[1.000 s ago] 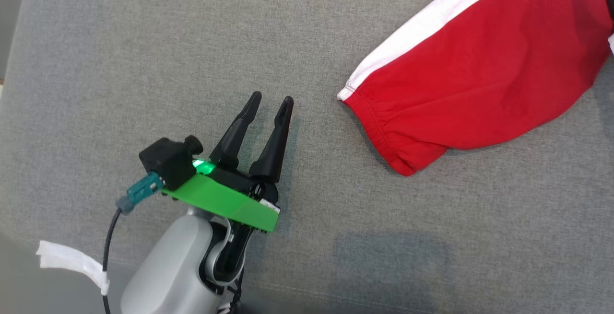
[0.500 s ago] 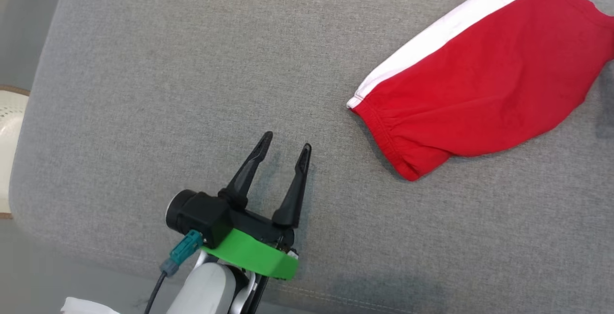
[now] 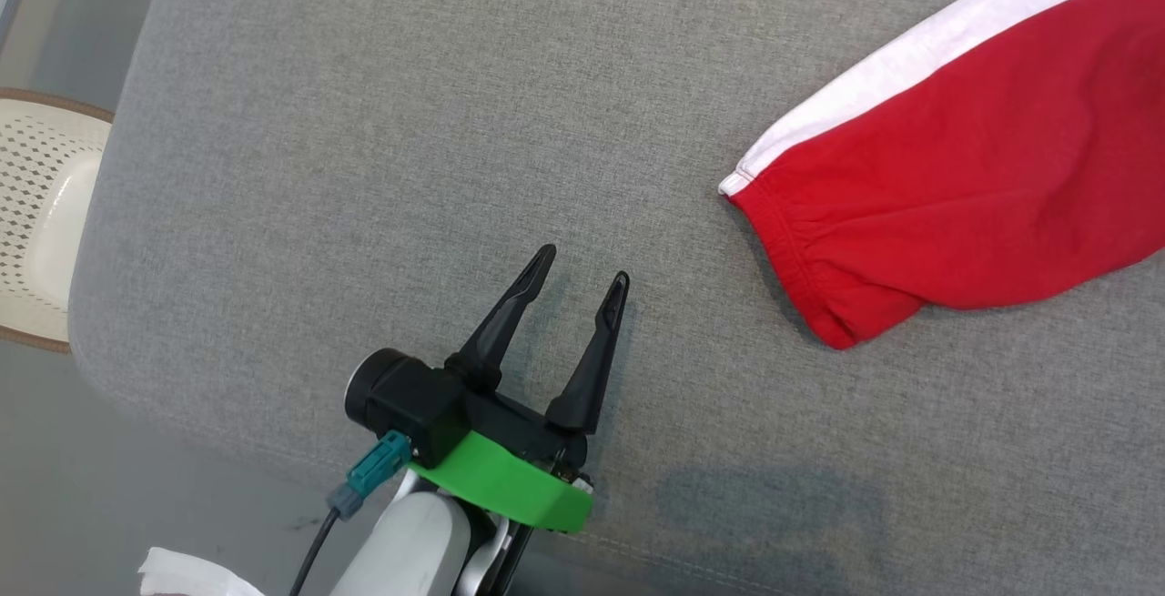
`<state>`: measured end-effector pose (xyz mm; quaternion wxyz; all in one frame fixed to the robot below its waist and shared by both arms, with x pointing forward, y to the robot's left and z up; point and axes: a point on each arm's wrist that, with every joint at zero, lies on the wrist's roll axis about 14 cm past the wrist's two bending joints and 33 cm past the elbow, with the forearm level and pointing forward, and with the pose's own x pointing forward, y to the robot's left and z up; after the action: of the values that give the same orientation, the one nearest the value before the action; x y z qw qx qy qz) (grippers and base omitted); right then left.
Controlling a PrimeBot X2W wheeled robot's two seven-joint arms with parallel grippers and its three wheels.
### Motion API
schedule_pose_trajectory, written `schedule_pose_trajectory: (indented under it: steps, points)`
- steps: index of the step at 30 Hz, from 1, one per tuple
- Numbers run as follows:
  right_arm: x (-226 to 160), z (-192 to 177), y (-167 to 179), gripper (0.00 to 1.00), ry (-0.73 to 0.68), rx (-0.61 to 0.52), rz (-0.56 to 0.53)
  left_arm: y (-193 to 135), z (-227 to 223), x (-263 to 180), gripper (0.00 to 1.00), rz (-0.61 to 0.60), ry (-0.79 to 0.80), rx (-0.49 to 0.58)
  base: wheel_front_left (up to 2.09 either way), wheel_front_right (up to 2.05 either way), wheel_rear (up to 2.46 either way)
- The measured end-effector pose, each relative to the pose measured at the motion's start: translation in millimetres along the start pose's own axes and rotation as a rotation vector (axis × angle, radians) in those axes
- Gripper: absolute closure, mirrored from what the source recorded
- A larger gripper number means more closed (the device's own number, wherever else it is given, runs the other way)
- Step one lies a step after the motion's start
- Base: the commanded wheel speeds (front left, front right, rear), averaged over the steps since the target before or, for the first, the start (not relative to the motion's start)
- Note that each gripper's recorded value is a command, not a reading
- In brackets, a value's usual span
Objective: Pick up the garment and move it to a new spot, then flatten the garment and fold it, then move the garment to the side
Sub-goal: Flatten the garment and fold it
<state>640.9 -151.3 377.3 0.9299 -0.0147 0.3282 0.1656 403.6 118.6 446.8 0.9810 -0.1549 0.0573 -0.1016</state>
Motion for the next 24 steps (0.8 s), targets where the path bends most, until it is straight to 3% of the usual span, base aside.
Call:
schedule_pose_trajectory:
  steps: [4, 5, 6, 7, 16, 24]
  points:
    - [1, -10, 1, 0.00, 0.080, 0.008, -0.003, 1, 1, -1, 0.00, 0.006, -0.001, -0.002, 0.00, 0.00, 0.00]
    - [1, -12, 3, 0.35, 0.094, 0.014, 0.000, 1, 1, -1, 0.00, 0.004, -0.002, -0.005, 0.00, 0.00, 0.00]
    - [0, -14, 3, 0.62, 0.103, 0.021, 0.003, 0, 1, 0, 0.00, 0.001, -0.003, -0.005, 0.00, 0.00, 0.00]
    - [-1, -14, 4, 1.00, 0.105, 0.025, 0.005, -1, 1, 0, 0.00, -0.003, -0.004, -0.006, 0.00, 0.00, 0.00]
    - [-18, -16, 3, 1.00, 0.037, 0.093, 0.020, -15, 0, 7, 0.00, -0.052, -0.004, -0.006, 0.00, 0.00, 0.00]
    - [-58, -34, -15, 1.00, -0.029, 0.182, -0.005, -36, 3, 13, 0.00, -0.119, -0.021, -0.003, 0.00, 0.00, 0.00]
